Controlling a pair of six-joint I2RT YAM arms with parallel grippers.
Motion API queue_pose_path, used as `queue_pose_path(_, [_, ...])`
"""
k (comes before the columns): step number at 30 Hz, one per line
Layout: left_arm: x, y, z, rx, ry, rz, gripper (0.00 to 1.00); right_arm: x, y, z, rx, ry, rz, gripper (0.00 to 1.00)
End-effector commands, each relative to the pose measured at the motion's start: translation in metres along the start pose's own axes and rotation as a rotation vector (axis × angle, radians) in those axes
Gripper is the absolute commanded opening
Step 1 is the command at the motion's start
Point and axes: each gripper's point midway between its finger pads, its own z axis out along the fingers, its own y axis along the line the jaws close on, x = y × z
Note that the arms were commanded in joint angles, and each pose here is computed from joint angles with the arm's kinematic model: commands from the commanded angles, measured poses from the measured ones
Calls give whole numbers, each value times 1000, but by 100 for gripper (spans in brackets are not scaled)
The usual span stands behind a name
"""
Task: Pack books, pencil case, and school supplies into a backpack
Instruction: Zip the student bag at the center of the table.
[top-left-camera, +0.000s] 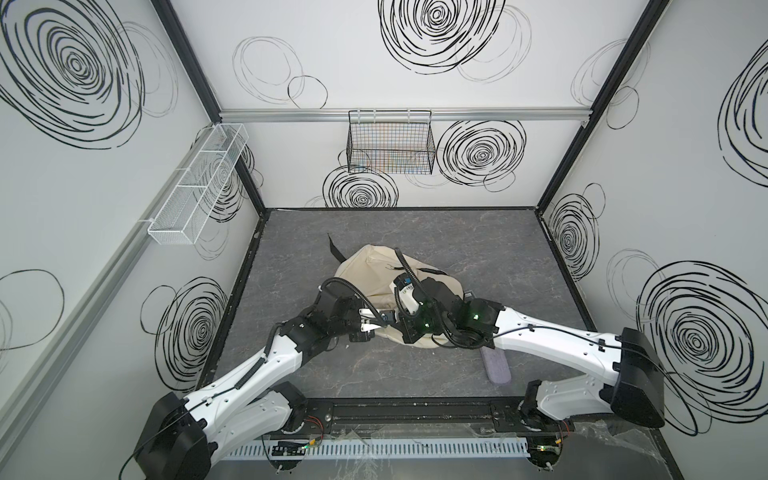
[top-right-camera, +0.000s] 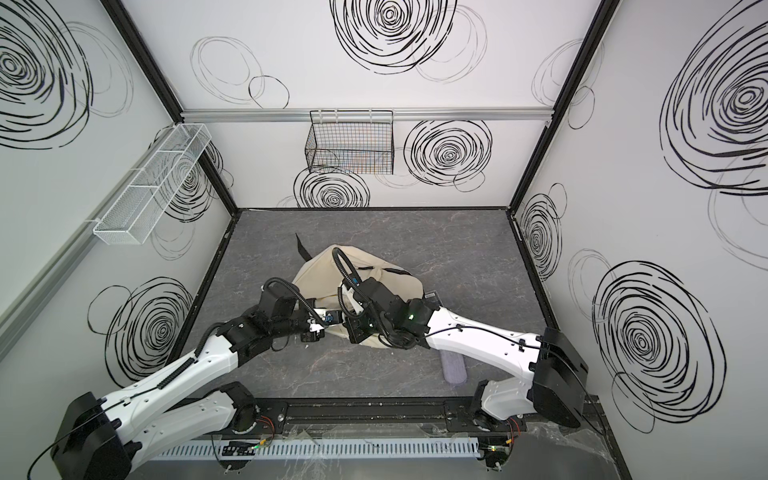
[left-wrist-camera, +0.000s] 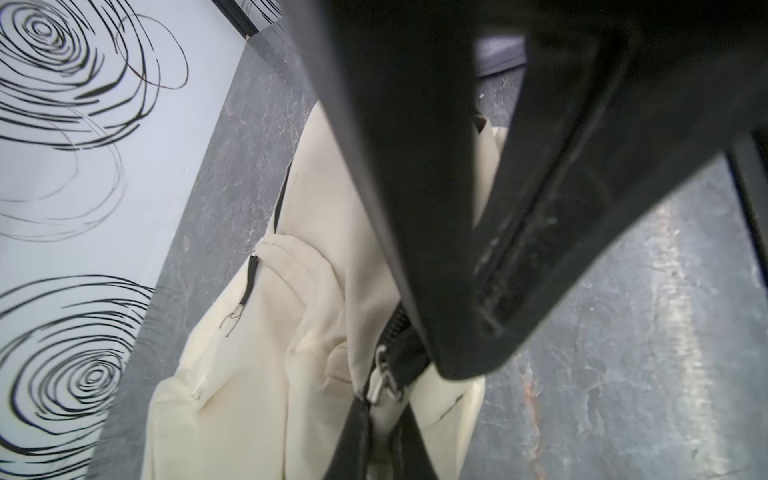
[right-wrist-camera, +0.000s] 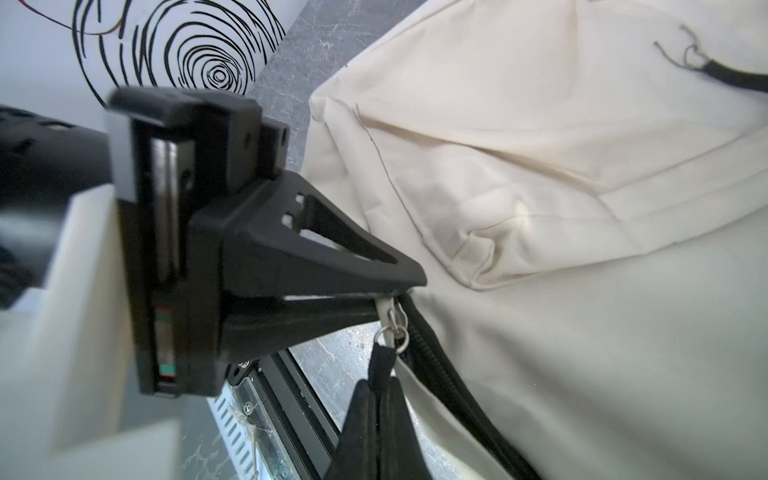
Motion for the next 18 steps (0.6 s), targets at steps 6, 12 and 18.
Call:
queue_pose_path(6, [7,41,-16,-224,5,-3,0,-17,-10,-16,30,-37,17,0])
queue_pose_path(12, [20,59,-27,-355,53,-19,0,0,-42,-26,130,27,65,0])
queue_pose_path(18, [40,109,-56,-616,97,-159,0,18,-81,-40,243,39,111,0])
